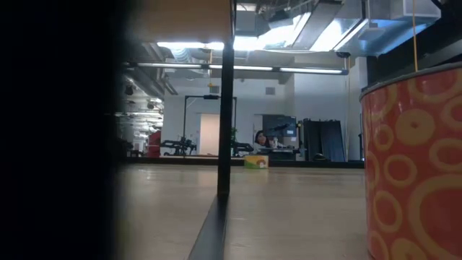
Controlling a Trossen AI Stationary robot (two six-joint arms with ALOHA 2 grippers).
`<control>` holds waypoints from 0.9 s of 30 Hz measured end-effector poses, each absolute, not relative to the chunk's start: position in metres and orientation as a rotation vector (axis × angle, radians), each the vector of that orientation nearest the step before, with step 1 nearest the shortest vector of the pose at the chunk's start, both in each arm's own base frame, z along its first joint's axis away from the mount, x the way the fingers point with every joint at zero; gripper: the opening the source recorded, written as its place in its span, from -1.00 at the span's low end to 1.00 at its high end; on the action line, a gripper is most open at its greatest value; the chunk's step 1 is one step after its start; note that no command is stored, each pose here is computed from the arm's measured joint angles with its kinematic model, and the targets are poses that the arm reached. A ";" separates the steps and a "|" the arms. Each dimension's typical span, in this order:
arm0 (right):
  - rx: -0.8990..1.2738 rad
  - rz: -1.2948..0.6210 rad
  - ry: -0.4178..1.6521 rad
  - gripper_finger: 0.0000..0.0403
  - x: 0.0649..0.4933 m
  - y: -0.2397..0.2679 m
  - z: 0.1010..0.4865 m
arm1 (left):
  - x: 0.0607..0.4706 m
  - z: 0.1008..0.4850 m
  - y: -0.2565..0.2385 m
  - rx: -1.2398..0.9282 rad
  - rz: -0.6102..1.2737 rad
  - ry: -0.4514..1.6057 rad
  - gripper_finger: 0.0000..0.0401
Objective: Pick and place cans onto a shelf
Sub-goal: Put the canned mixed veggies on the shelf
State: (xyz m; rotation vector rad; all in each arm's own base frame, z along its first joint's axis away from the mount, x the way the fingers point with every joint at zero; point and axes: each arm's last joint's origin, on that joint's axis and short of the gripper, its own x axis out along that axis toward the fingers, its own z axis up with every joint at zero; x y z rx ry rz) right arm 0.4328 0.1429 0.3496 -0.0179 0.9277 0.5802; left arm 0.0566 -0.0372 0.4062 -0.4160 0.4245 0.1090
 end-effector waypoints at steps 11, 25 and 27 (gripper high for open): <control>0.009 0.592 0.920 -0.99 0.432 0.142 0.352 | 0.057 0.406 -0.037 -0.416 0.104 0.428 -1.00; 0.003 0.582 0.902 -0.92 0.434 0.142 0.353 | 0.057 0.406 -0.037 -0.416 0.103 0.430 -1.00; 0.001 0.576 0.903 -0.91 0.434 0.142 0.353 | 0.057 0.406 -0.037 -0.416 0.103 0.430 -1.00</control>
